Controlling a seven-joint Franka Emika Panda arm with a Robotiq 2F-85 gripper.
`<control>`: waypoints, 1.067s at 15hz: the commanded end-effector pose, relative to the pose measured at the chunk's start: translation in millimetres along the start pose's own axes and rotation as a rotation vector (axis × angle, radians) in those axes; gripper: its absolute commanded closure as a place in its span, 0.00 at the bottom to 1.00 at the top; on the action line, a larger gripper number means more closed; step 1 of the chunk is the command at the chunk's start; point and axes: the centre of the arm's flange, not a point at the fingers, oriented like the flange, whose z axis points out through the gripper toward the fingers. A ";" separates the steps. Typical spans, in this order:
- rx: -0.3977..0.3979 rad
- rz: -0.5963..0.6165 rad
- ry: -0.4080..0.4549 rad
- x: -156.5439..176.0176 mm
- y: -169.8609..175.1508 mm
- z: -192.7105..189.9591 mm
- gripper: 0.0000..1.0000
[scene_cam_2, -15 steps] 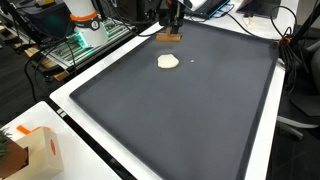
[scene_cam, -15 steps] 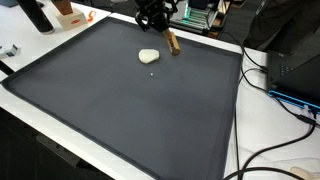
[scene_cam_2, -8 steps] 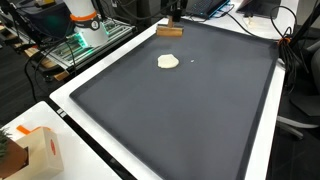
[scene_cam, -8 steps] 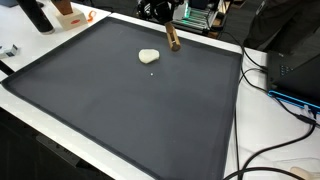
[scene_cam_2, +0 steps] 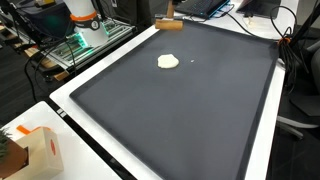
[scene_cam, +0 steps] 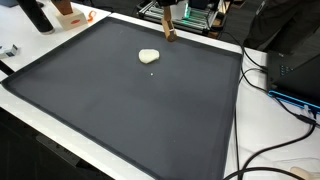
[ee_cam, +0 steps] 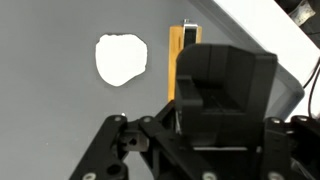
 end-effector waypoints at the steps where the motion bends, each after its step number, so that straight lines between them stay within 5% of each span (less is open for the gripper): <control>1: -0.086 -0.060 -0.028 -8.1 -16.1 -20.6 0.81; 14: -0.198 -0.421 -0.026 -25.6 -37.7 -63.9 0.81; 15: -0.176 -0.377 -0.006 -13.0 -34.7 -52.5 0.56; 16: -0.178 -0.390 -0.005 -14.6 -35.4 -55.0 0.56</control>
